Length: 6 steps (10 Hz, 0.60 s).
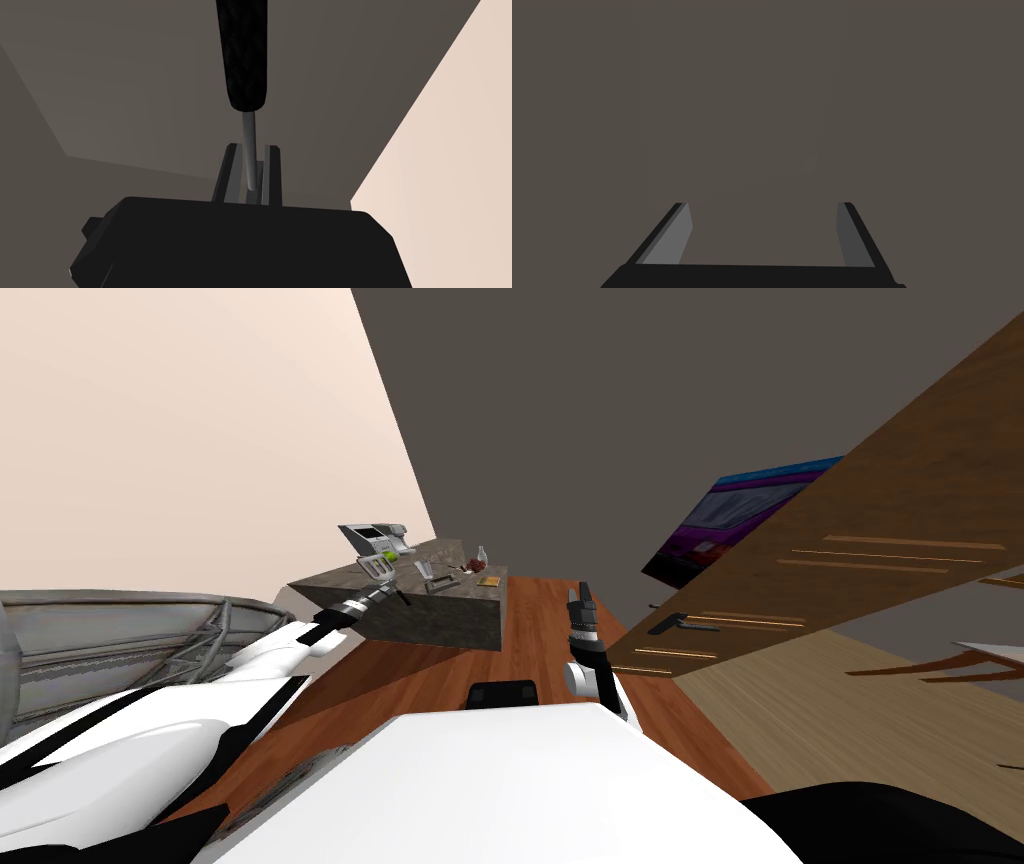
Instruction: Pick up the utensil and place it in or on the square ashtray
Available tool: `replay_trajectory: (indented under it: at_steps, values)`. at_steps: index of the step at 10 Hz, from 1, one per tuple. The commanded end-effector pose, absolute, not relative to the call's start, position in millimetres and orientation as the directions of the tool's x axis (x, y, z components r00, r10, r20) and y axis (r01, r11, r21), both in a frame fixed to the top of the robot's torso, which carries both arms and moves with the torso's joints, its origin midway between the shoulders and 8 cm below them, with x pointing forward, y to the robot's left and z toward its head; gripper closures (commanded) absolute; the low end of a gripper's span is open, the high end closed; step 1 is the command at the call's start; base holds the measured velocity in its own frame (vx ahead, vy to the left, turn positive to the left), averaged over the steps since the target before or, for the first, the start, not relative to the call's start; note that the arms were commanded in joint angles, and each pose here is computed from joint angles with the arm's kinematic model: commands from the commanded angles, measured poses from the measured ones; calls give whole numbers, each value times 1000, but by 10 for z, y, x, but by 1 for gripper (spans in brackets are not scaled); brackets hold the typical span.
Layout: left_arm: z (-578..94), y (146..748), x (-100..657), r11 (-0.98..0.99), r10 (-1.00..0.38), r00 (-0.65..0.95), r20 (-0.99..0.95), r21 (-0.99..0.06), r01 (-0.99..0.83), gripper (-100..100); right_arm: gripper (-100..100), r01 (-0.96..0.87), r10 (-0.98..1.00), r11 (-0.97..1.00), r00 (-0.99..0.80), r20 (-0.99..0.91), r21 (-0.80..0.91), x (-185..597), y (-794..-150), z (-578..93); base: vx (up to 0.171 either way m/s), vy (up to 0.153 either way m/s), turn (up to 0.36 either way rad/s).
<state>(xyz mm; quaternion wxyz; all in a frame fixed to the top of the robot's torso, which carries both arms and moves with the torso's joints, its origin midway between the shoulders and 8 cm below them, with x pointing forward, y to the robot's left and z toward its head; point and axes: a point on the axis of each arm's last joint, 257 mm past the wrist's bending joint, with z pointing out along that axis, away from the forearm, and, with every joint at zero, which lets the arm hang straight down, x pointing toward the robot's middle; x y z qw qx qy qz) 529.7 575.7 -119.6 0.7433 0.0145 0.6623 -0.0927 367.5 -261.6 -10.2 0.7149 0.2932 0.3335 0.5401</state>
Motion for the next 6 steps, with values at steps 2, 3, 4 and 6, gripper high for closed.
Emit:
replay_trajectory:
  at_steps: [2, 3, 4, 6]
  values:
    - [-1198, 5795, 5239, 982, -99, 79, -992, -85, 168, 100, 0, -577, 968, 245, 194, -160, 780, 3675, -2616, -103, 151, 41, -137]
    - [-1204, 5812, 5213, 982, -92, 68, -993, -79, 171, 100, 0, -576, 968, 245, 194, -160, 780, 3675, -2616, -103, 208, 90, -136]
    - [-1212, 5828, 5186, 982, -85, 57, -995, -74, 175, 100, 0, -576, 968, 245, 194, -160, 780, 3675, -2617, -103, 218, 64, -145]
    - [-1220, 5842, 5159, 982, -77, 45, -996, -68, 179, 100, 0, -576, 968, 245, 194, -160, 780, 3675, -2617, -103, 195, 46, -90]
